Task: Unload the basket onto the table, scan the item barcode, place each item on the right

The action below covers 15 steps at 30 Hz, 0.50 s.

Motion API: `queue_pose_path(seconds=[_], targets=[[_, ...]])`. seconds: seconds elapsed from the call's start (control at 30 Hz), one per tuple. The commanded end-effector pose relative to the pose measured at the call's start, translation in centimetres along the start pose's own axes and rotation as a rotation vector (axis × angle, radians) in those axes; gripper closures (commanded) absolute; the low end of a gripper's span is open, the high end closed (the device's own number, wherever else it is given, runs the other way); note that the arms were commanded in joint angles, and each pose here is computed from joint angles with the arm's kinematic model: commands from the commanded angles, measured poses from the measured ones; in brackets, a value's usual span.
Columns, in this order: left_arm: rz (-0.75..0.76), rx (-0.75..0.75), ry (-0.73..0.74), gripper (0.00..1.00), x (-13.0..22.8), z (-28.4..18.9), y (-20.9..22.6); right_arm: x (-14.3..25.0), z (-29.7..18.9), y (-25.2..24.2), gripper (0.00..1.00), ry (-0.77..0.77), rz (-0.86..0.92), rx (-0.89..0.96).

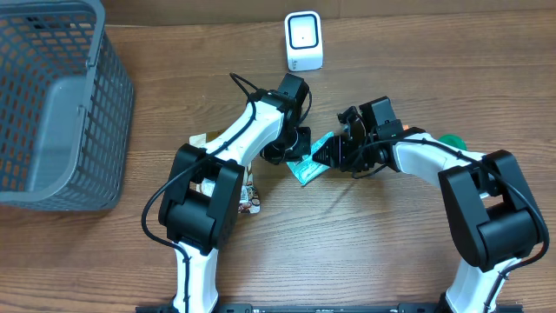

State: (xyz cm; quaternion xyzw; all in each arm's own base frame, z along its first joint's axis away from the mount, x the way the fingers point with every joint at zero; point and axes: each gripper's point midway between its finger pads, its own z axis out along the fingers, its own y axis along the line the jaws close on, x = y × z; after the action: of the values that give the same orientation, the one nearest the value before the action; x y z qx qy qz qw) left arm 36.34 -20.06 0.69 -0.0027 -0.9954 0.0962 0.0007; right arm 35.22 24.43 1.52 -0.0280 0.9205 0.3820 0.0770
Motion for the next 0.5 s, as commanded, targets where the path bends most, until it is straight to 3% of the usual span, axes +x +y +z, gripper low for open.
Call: queue_pose_path(seconds=[0.0, 0.07, 0.17, 0.47], targets=[[0.016, -0.081, 0.051, 0.96, 0.93, 2.78, 1.73, 0.19, 0.51, -0.67, 0.52, -0.007, -0.007, 0.032], [0.016, -0.081, 0.051, 0.96, 0.93, 2.79, 1.71, 0.2, 0.51, -0.67, 0.57, -0.007, -0.007, 0.032], [0.017, -0.08, 0.049, 0.96, 0.89, 2.79, 1.69, 0.31, 0.51, -0.73, 0.73, -0.002, -0.003, 0.034], [0.004, -0.095, 0.034, 0.96, 0.31, 2.57, 2.4, 0.74, 0.45, -0.9, 0.89, 0.014, 0.002, 0.042]])
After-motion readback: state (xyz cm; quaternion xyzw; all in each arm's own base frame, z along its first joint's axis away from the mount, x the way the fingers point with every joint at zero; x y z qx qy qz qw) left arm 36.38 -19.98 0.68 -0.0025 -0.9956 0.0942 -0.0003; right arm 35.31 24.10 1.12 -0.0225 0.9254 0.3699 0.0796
